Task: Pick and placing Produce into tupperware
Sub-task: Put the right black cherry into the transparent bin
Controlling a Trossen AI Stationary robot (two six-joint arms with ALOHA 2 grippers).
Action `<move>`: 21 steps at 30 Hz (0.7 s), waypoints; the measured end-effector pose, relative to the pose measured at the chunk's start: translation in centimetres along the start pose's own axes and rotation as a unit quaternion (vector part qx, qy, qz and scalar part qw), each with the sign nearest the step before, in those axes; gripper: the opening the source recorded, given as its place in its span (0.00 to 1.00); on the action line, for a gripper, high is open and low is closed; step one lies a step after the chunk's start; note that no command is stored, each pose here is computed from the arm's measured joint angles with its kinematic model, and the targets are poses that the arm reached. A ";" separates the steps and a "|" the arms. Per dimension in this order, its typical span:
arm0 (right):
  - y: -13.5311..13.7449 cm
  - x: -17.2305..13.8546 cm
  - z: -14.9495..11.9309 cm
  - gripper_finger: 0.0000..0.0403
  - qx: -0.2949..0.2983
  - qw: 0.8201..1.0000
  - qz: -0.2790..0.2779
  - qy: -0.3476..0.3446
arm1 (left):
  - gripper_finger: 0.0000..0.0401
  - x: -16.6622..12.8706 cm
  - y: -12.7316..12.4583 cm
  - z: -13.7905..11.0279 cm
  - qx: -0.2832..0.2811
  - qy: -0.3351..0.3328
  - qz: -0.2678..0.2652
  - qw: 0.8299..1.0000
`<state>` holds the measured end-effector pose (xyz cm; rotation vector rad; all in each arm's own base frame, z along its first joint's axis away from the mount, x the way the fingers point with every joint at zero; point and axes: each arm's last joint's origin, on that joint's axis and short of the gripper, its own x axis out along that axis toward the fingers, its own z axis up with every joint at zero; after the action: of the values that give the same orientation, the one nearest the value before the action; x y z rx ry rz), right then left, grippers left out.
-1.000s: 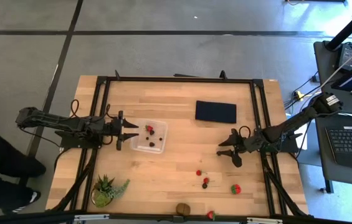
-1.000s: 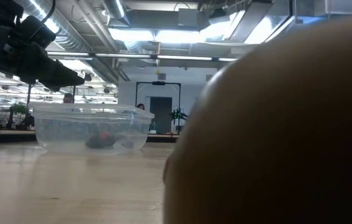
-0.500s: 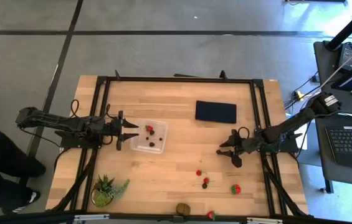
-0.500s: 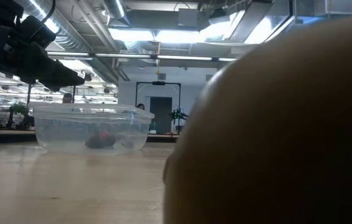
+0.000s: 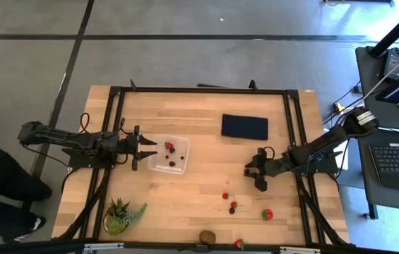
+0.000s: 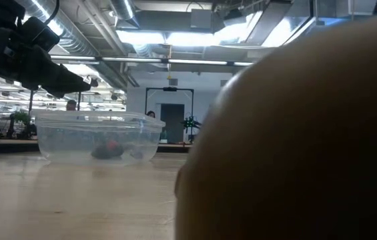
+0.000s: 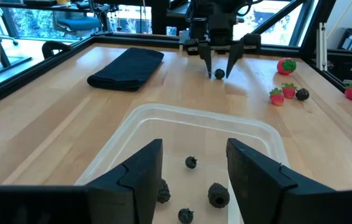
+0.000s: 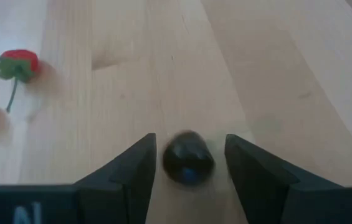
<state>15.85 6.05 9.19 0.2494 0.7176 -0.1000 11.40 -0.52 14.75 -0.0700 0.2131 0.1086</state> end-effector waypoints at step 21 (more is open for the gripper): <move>0.5 1.5 0.3 0.49 -0.008 0.999 -0.026 0.026 | 0.43 0.0 0.0 -0.3 0.002 0.013 0.001 1.000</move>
<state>17.26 6.46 8.46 0.2190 0.7758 -0.1385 11.34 -0.52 14.49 -0.0667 0.2404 0.1100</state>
